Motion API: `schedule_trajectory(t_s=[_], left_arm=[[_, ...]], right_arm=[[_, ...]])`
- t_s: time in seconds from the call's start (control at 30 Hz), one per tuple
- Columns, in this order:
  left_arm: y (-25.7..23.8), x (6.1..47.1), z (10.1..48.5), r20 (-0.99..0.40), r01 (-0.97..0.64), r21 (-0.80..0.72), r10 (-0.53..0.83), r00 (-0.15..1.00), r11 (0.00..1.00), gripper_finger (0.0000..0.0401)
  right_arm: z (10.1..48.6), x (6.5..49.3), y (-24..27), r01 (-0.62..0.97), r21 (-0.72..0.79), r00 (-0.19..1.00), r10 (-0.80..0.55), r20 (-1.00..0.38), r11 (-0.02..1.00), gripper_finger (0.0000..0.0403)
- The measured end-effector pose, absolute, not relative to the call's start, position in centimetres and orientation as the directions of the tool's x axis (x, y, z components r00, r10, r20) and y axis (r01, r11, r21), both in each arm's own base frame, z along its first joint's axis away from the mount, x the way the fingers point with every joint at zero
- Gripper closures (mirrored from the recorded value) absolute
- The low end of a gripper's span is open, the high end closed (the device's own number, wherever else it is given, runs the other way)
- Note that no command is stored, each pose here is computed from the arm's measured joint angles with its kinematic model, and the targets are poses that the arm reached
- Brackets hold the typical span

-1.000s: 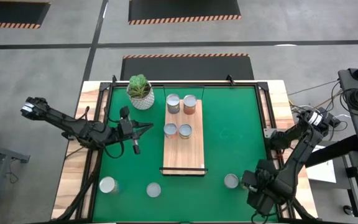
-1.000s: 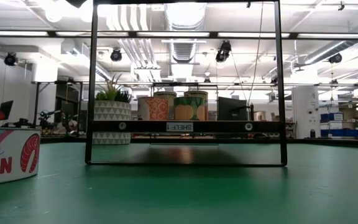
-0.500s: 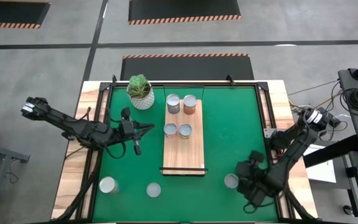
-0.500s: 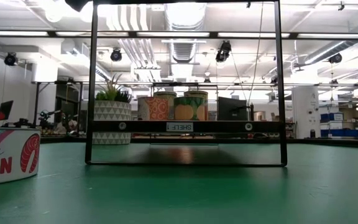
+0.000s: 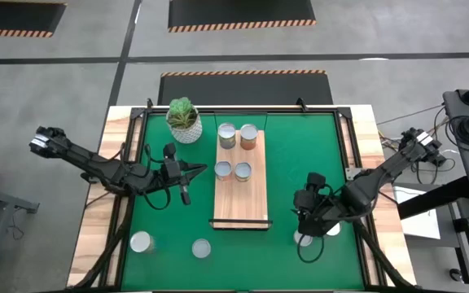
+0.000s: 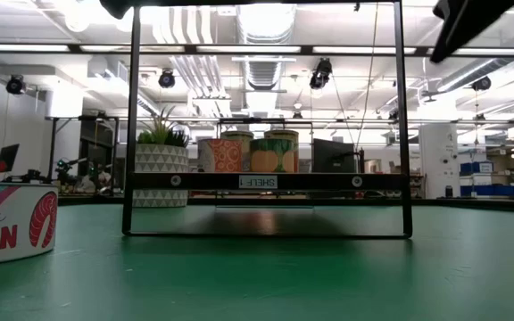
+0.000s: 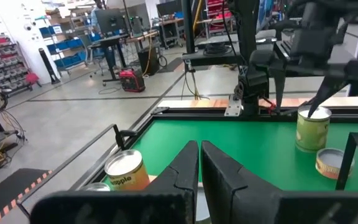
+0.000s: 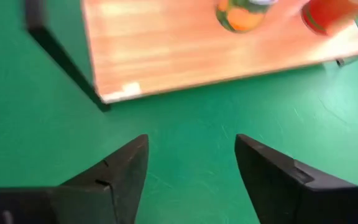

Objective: Pick and place cans onto a shelf
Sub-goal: Put the canned pears on the shelf

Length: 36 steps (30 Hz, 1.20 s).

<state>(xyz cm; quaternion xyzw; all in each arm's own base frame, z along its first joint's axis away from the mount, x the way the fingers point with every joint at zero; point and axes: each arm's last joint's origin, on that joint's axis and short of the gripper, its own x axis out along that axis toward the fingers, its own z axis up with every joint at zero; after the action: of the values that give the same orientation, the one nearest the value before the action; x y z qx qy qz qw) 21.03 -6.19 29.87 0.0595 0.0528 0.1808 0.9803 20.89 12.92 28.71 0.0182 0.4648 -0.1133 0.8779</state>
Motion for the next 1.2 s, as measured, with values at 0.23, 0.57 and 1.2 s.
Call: schedule_trajectory(t_s=[0.23, 0.57, 1.2], left_arm=[[-6.4, 21.6, 29.3, -0.104, -0.350, 0.116, 0.362, 0.926, 0.930, 0.0401], [-6.6, 22.1, 28.8, -0.116, -0.351, 0.112, 0.364, 0.924, 0.929, 0.0401], [-6.6, 22.1, 28.8, -0.112, -0.353, 0.112, 0.364, 0.925, 0.929, 0.0401]], right_arm=[[30.1, 18.8, 12.4, 0.178, 0.019, 0.539, -0.082, -0.838, 0.984, 0.0251], [27.7, 14.3, 10.6, 0.287, 0.010, 0.161, -0.038, -0.986, 0.958, 0.0388], [24.3, 12.5, 10.0, 0.412, 0.060, -0.035, 0.082, -0.996, 0.909, 0.0394]])
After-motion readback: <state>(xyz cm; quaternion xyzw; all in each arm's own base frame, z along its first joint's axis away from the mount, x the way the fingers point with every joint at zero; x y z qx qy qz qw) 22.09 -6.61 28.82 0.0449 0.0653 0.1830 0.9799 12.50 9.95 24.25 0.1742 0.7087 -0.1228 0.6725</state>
